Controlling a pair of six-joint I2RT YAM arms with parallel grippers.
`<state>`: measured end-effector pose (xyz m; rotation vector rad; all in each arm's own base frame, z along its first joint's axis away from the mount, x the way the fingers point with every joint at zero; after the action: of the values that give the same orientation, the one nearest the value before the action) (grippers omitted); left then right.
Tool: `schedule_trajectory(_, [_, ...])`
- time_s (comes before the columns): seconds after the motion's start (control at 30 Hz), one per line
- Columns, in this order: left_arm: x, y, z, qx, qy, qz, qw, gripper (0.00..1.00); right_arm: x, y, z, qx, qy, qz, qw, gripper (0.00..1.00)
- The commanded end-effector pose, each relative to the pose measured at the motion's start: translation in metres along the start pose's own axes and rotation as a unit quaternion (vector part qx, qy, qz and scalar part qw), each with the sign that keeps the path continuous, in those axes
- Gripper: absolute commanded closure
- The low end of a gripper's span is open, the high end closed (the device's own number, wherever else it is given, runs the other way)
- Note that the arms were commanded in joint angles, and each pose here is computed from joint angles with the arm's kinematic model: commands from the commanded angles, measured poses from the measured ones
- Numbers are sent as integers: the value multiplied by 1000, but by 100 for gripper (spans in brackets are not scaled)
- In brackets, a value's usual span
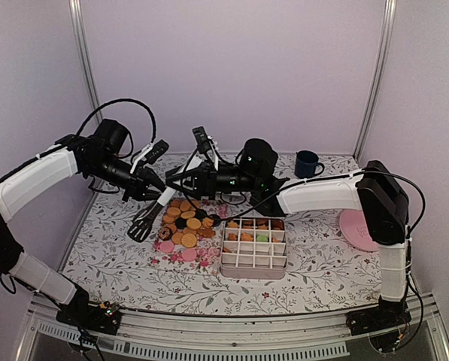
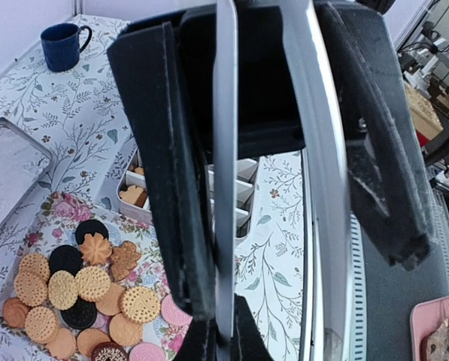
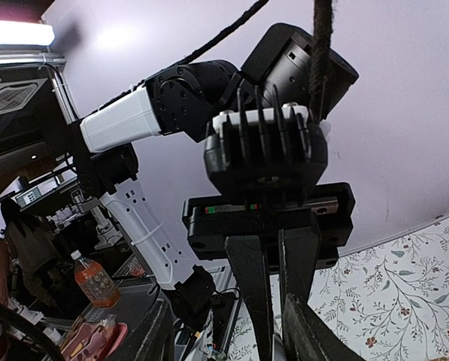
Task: Pack the cookies
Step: Pass from the left arm to the right
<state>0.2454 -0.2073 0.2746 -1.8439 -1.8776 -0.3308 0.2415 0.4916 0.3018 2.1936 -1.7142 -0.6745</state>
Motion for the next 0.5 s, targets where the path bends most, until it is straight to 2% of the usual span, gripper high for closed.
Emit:
schedule_trajectory(0.0, [6,-4,-13,-23,-11,-17,1000,100,-4,-3,6,-5,5,4,1000,51])
schedule_trajectory(0.23, [8,-3,-15,-22,-9,-23,999,97,-3,-6,7,-13,9,10,1000,58])
schedule_trajectory(0.3, [9,-1,-14,-23,-3,-30,999,91,0,-7,5,-13,5,17,1000,60])
schedule_trajectory(0.4, [10,1,-7,-24,18,-43,999,72,7,-7,-1,-3,-4,37,999,62])
schedule_trajectory(0.47, [10,4,0,-21,32,-52,998,68,10,-8,-2,7,-5,55,998,64])
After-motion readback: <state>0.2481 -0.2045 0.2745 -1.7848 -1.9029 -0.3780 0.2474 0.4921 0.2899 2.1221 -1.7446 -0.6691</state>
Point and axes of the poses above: each gripper's point midway between its finger pads, its own x axis back along the fingers, its own y axis along the line the jaws close on, z = x × y, the point moved 5 cm from there along x, back along the fingers, and after that the axes turned 7 degrees about -x, right-handed, at the moved point
